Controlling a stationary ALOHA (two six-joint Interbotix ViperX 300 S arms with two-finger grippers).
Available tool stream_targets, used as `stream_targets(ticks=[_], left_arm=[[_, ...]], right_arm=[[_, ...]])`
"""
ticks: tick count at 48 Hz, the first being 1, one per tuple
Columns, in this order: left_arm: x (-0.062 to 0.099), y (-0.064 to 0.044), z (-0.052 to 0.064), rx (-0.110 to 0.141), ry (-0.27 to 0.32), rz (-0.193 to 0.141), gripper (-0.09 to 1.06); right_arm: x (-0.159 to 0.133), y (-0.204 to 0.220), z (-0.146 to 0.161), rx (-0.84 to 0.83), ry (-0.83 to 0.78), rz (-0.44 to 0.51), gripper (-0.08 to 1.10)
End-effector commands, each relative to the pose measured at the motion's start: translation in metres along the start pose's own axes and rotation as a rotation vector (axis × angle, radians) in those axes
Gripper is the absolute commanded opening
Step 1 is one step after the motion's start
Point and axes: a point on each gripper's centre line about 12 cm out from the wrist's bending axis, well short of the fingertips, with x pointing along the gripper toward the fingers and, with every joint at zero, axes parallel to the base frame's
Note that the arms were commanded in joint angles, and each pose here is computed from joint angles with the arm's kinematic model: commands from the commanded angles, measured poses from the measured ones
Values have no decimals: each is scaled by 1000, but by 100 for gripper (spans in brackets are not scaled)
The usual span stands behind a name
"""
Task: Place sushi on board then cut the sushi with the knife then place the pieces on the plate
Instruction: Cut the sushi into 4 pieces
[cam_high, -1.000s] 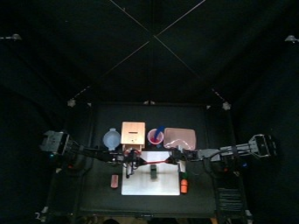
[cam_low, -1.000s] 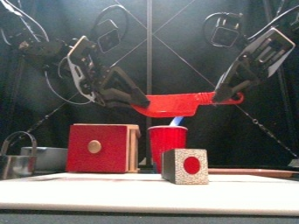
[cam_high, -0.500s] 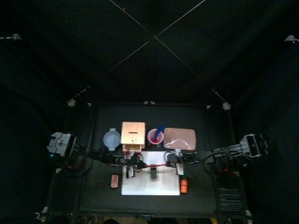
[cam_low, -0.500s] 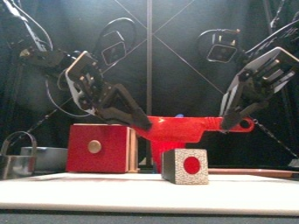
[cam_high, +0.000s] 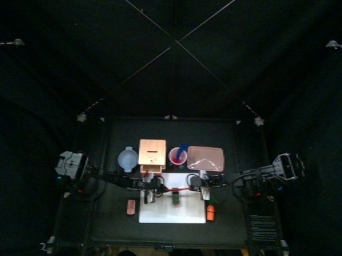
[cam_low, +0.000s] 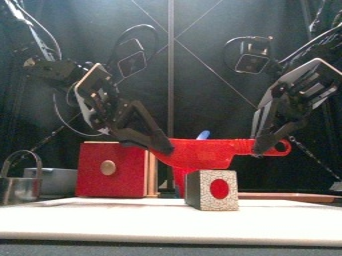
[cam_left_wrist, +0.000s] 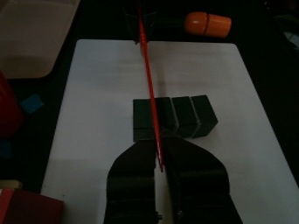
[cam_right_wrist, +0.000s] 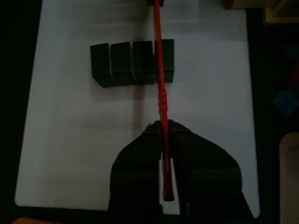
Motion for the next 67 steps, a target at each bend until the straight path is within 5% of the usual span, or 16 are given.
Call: stream_targets(ticks=[1, 35, 55, 62, 67], left_arm=[[1, -9, 10, 14, -26, -23, 36], [11, -6, -8, 10, 38, -12, 36], [28, -3, -39, 6, 114, 2, 35], [28, -3, -34, 14, 83, 4, 35], [22, -2, -24, 54, 56, 5, 35]], right_arm=[[-2, 1, 2, 7, -9, 3, 32], [8, 6, -4, 9, 30, 15, 32], [48, 9, -14, -11, 133, 14, 32], [47, 8, -6, -35, 120, 11, 32], [44, 6, 0, -53, 105, 9, 32]])
